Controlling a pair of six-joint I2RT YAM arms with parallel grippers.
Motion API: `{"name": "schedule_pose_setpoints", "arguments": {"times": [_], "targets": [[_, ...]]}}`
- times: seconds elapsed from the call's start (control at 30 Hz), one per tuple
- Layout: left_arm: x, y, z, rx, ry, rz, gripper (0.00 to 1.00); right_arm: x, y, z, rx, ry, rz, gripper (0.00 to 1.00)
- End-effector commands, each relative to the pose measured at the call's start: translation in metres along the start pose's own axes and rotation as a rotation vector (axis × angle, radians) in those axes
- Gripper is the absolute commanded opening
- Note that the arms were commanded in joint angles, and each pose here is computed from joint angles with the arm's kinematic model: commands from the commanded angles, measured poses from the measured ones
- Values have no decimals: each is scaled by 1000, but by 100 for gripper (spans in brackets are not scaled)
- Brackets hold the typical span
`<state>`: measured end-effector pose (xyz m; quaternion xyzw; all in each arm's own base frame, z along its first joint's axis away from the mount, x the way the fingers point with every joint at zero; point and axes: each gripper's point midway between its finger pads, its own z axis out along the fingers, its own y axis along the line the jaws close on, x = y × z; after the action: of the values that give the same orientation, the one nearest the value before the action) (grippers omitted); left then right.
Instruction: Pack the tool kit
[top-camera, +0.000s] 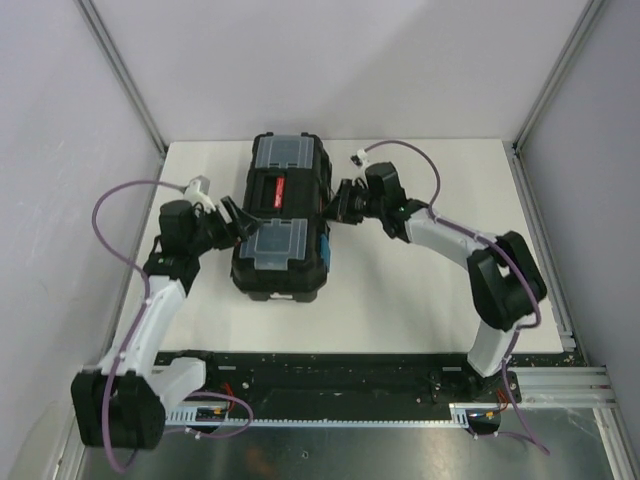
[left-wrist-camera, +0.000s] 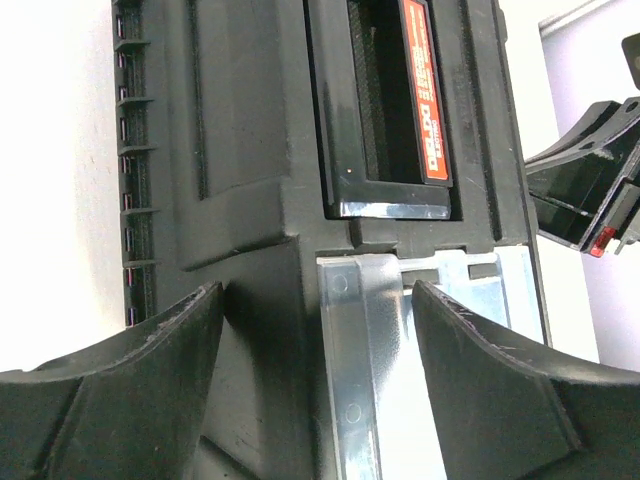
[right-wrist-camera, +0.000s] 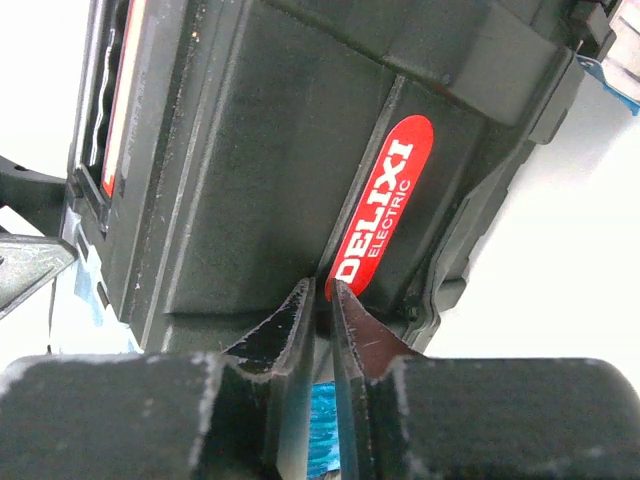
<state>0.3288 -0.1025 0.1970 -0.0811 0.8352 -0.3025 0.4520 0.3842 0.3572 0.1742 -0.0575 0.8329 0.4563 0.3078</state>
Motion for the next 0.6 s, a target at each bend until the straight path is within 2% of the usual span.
{"name": "schedule_pose_setpoints", "arguments": {"times": [0.0,0.17,0.27,0.43,0.57], "targets": [[79,1,-26,-12,223,-80,81,58,10,-25,30,79,22,18],[46,2,-28,-77,131,-26,87,12,-35,-53,160,-189,218,23],[21,2,-25,-120,84,-4,89,-8,-61,-62,220,-302,324,29],[-15,7,-23,-203,-5,9,95,-5,-91,-45,225,-323,485,37],[-36,3,-20,-211,-38,11,97,6,-91,-17,151,-313,564,35]]}}
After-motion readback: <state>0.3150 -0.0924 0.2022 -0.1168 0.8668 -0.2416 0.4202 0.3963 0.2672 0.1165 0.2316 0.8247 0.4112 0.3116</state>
